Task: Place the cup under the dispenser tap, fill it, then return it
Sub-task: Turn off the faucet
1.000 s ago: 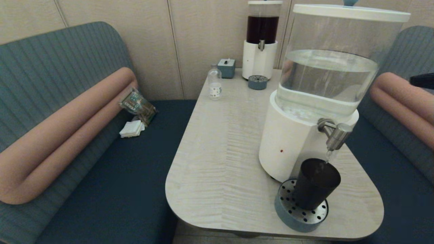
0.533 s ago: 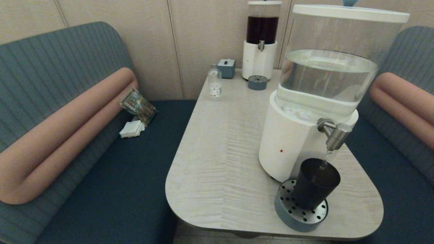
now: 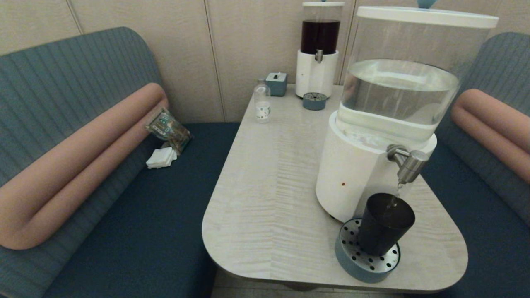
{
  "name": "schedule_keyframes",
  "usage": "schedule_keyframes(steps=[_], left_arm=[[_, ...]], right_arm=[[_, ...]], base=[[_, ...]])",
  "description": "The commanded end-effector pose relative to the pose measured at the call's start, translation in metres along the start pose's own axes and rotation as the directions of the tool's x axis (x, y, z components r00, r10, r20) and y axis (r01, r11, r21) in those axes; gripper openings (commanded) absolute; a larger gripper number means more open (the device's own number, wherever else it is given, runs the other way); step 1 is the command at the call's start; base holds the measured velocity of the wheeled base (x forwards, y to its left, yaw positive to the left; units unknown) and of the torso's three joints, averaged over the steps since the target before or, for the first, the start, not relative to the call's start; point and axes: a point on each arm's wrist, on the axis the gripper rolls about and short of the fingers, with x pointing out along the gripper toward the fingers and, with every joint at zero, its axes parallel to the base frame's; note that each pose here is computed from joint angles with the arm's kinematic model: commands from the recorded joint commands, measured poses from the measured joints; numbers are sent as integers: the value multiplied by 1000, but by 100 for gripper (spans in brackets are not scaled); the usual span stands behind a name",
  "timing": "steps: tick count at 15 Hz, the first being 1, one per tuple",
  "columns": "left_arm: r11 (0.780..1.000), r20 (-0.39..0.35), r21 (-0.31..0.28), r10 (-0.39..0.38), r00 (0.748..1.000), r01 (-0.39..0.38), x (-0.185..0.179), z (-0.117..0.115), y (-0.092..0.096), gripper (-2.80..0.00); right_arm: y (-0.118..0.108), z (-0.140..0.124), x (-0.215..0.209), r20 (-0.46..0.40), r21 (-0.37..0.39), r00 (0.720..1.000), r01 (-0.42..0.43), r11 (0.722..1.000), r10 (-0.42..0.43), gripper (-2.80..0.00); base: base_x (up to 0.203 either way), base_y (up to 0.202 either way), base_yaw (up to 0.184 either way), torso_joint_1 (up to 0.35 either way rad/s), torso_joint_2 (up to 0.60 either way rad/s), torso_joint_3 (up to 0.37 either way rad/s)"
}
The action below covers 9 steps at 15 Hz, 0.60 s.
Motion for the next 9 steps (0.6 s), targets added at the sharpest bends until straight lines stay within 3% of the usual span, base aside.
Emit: schedule_keyframes(steps=[1,6,9], left_arm=[[1000,-2,-1,0,1000,0,0,0,0,-280],[1000,0,-1,1,1000,-1,0,0,0,-280],[1000,2,-2,1,1000,-1,0,0,0,-280]], right_arm=[[5,-23,-14,33,-11,999,-2,1000,2,-280],[11,-69,-31,138,-15,990,-8,1000,10,-280],[13,-100,-5,88,59,996,-4,998,-1,-280]], base=[[0,0,0,0,0,0],[0,0,0,0,0,0],[0,0,0,0,0,0]])
